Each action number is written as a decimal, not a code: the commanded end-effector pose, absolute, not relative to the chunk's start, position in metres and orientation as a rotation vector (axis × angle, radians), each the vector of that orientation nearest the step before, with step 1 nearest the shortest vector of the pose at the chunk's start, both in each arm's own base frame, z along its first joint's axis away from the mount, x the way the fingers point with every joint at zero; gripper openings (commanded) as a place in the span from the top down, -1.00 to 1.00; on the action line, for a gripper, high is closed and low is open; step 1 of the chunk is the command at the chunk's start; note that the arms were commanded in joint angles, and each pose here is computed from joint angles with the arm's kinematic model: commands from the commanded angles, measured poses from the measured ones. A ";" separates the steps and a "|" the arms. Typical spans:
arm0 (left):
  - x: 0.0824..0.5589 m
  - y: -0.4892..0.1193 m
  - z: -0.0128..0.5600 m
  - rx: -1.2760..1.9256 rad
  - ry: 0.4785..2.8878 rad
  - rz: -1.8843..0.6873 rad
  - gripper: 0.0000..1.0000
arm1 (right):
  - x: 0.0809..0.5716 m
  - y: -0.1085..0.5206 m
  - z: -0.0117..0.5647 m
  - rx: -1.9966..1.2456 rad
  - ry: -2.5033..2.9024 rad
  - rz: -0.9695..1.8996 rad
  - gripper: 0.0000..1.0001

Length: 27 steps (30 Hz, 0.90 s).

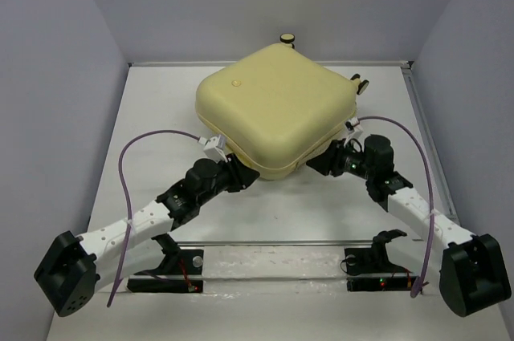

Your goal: Pack the luggage

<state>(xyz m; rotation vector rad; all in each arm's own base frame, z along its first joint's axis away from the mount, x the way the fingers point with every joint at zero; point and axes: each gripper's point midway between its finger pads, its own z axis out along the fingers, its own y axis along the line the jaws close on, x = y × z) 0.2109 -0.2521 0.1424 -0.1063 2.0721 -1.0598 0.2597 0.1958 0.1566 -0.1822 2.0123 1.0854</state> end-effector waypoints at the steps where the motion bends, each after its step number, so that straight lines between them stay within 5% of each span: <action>1: 0.229 -0.256 0.182 -0.086 1.955 -1.035 0.07 | 0.230 0.224 0.149 -0.332 1.936 1.172 0.00; 14: 0.236 -0.238 0.195 -0.139 1.907 -0.989 -0.12 | 0.277 0.226 0.144 -0.296 1.802 0.962 -0.15; 27: 0.244 -0.253 0.200 -0.094 1.906 -1.010 -0.09 | 0.277 0.248 0.150 -0.342 1.725 1.020 0.34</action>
